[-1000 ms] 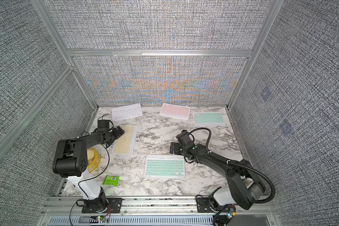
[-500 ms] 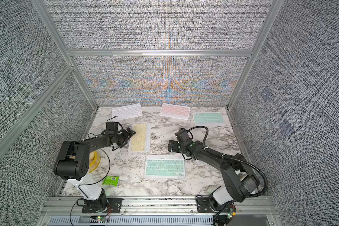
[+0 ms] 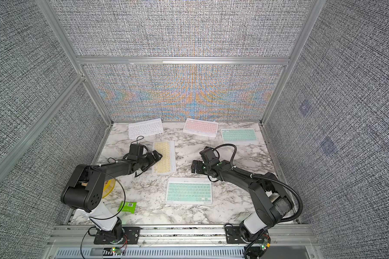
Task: Stack the numeric keypads
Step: Adjust the numeric keypad at the center of the board.
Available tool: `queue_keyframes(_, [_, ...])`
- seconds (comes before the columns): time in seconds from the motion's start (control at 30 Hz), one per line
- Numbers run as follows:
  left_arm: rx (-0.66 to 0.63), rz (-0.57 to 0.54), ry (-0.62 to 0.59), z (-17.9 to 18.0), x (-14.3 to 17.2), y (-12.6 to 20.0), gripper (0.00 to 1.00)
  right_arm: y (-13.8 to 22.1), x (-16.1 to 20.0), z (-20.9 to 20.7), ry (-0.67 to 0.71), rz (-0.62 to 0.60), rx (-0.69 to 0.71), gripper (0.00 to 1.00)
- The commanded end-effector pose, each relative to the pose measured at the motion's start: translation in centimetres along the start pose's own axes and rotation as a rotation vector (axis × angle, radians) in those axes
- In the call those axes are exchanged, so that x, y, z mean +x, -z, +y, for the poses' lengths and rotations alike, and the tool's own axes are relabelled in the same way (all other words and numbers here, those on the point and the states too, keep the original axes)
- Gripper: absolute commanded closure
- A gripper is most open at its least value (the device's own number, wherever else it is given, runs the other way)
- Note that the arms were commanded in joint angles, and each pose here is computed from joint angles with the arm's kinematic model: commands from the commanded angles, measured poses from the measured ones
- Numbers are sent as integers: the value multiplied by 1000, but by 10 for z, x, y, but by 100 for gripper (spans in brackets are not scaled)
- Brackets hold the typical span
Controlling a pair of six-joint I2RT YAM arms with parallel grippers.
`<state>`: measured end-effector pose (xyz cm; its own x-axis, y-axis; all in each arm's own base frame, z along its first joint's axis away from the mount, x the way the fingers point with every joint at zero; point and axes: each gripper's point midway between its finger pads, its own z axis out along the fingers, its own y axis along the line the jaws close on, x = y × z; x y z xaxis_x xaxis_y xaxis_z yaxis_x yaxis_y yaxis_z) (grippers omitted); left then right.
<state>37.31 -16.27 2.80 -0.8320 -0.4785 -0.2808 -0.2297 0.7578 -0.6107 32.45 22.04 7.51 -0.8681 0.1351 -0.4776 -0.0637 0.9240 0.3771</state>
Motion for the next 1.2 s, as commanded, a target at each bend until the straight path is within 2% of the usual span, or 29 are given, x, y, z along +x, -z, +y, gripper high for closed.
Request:
queue_keyframes(0.0, [-161, 217, 153, 39, 66, -5, 1, 2, -5, -1, 4, -16, 8, 1])
queue_keyframes(0.1, [-118, 214, 138, 18, 65, -15, 1, -1, -6, -1, 2, -15, 9, 1])
queue_keyframes(0.23, [-16, 239, 97, -32, 66, -35, 1, -7, -12, -1, -8, -20, 9, 1])
queue_keyframes(0.37, [40, 255, -12, -80, 74, -43, 1, -11, -20, -2, -38, -25, -11, 1])
queue_keyframes(0.57, [-196, 87, -259, -72, 28, -8, 1, -20, -30, -4, -99, -18, -50, 1])
queue_keyframes(0.7, [-294, 4, -352, -69, -10, 5, 1, -29, -35, 1, -131, -7, -80, 1])
queue_keyframes(0.9, [-245, 37, -358, -66, -66, -18, 1, -46, -45, 14, -172, 17, -117, 1])
queue_keyframes(1.03, [-259, 68, -358, -53, -96, -46, 1, -56, -45, 16, -191, 33, -110, 1])
queue_keyframes(1.17, [-234, 88, -382, -58, -120, -67, 1, -67, -42, 18, -202, 49, -102, 1])
